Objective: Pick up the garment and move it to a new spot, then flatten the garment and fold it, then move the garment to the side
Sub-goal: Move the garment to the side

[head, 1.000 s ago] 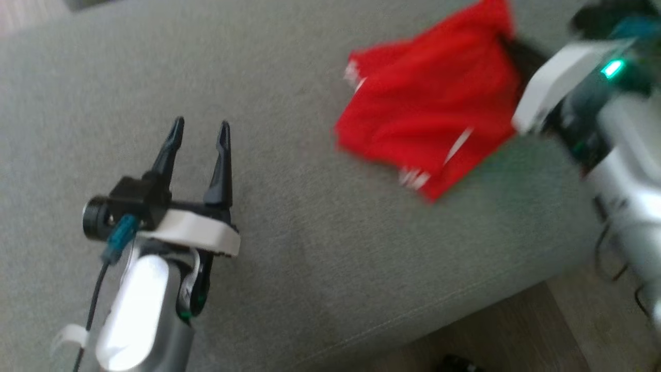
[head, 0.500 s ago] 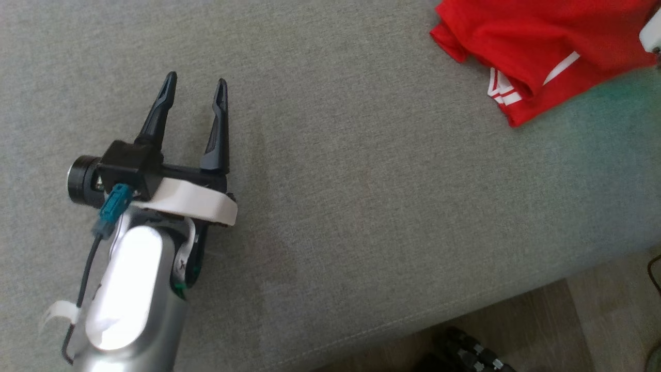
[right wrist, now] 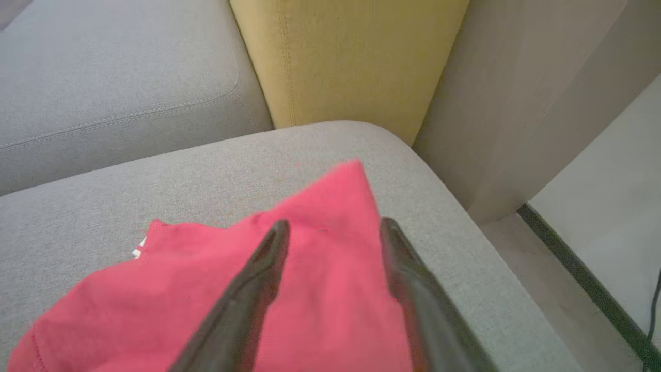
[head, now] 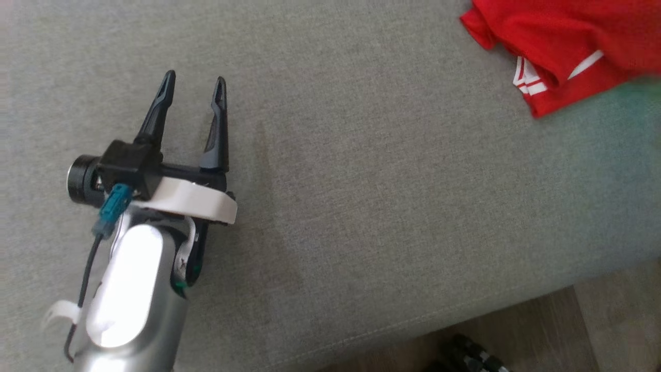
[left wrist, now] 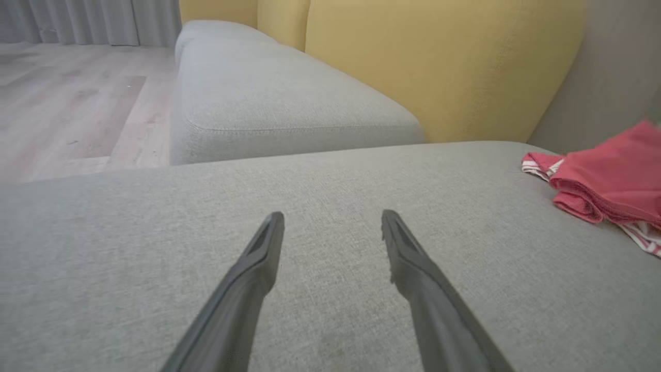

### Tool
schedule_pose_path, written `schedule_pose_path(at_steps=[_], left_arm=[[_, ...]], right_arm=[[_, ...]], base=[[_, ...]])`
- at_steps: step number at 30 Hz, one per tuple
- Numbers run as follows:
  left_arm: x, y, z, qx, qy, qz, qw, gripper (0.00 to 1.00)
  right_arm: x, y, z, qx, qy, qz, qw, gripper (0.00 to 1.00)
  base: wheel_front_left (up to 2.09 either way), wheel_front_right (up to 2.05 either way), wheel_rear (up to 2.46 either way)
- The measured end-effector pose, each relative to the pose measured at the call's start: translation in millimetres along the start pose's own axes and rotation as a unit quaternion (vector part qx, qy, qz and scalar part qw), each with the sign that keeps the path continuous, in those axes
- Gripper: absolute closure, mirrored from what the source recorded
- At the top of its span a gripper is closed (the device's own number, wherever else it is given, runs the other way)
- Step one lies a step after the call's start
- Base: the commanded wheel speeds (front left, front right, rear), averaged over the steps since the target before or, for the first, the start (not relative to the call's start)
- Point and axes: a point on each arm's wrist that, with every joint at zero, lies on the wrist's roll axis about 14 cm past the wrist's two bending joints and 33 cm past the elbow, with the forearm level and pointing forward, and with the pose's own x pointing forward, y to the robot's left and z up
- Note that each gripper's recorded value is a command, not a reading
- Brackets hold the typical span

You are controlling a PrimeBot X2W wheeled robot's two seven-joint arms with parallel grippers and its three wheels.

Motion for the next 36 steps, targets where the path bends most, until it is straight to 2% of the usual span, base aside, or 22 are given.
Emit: schedule_pose_path(at_steps=[5, 9, 13, 16, 18, 22, 25, 31, 36], left_arm=[[-9, 0, 21, -0.002, -0.022, 0.01, 1.0, 0.0], [-24, 3, 39, -0.004, -0.036, 0.024, 0.999, 0.0], [-51, 12, 53, -0.001, -0.044, 0.054, 0.998, 0.0], [-72, 22, 69, 0.007, -0.059, 0.081, 0.995, 0.0], [-86, 28, 80, 0.012, -0.072, 0.096, 0.993, 0.0], [-107, 36, 93, 0.018, -0.087, 0.117, 0.989, 0.0], [-129, 46, 102, 0.02, -0.098, 0.143, 0.985, 0.0], [-171, 55, 94, 0.022, -0.088, 0.173, 0.981, 0.0], [-186, 68, 97, 0.02, -0.094, 0.191, 0.977, 0.0]], right_arm=[[-14, 13, 30, -0.039, -0.059, 0.019, 0.997, 0.0], [-35, 43, 61, -0.051, -0.125, 0.064, 0.989, 0.0], [-71, 91, 81, -0.052, -0.201, 0.141, 0.968, 0.0], [-100, 112, 82, -0.046, -0.242, 0.183, 0.952, 0.0], [-116, 117, 78, -0.038, -0.256, 0.2, 0.945, 0.0], [-133, 117, 64, -0.024, -0.263, 0.21, 0.941, 0.0], [-148, 123, 41, -0.005, -0.257, 0.224, 0.94, 0.0], [-178, 146, -10, 0.04, -0.245, 0.252, 0.935, 0.0], [-199, 166, -32, 0.059, -0.253, 0.266, 0.928, 0.0]], base=[[0.0, 0.0, 0.0], [0.0, 0.0, 0.0], [0.0, 0.0, 0.0], [0.0, 0.0, 0.0], [0.0, 0.0, 0.0], [0.0, 0.0, 0.0], [0.0, 0.0, 0.0], [0.0, 0.0, 0.0], [0.0, 0.0, 0.0]])
